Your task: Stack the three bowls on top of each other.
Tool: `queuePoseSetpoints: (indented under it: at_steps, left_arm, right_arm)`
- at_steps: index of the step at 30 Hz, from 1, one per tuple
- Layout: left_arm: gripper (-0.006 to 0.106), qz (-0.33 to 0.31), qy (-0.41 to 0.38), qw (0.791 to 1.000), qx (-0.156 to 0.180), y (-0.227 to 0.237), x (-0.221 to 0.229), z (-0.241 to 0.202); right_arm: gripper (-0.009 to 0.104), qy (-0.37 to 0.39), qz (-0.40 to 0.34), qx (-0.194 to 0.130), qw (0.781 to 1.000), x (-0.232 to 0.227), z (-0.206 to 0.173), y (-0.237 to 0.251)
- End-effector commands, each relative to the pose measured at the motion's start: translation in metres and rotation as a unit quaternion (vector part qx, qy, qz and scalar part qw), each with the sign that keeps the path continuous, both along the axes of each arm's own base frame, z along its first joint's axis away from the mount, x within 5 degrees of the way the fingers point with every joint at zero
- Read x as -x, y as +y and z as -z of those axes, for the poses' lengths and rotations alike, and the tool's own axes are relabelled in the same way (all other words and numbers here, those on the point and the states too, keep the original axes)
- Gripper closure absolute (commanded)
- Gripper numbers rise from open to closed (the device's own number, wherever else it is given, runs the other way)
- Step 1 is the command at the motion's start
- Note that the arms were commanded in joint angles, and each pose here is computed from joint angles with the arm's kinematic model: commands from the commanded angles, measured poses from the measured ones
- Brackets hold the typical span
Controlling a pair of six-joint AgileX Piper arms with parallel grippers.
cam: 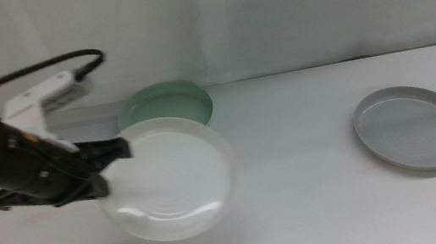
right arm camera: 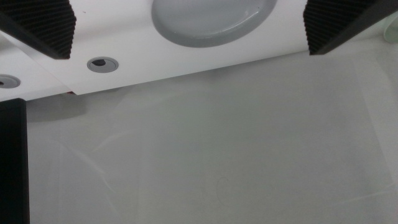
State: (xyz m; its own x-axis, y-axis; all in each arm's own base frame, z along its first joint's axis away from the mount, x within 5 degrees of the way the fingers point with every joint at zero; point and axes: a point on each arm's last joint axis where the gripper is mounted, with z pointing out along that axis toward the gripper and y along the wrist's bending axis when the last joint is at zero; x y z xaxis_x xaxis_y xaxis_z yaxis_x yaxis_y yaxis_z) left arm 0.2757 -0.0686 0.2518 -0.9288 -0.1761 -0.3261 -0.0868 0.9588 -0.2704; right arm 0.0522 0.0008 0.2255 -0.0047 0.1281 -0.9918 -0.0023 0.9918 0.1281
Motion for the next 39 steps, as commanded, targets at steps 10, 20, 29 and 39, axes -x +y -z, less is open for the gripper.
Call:
queuePoseSetpoints:
  at_steps: [10, 20, 29, 39]
  left_arm:
    - [0.103, 0.056, -0.001, 0.998, 0.038, -0.090, -0.014, 0.021]
    - [0.103, 0.041, 0.050, 0.998, 0.020, -0.104, -0.036, 0.077]
    - [0.103, 0.039, 0.052, 0.998, 0.016, -0.106, -0.041, 0.091]
    - [0.101, 0.042, 0.077, 0.996, 0.002, -0.106, -0.041, 0.108]
  right_arm:
    - [-0.007, -0.019, 0.004, 0.006, 1.000, 0.003, -0.001, 0.000]
    - [-0.007, -0.019, 0.004, 0.005, 1.000, 0.003, -0.001, 0.000]
    - [-0.007, -0.019, 0.004, 0.005, 1.000, 0.003, -0.001, 0.000]
    - [-0.007, -0.019, 0.004, 0.007, 1.000, 0.003, -0.001, 0.000]
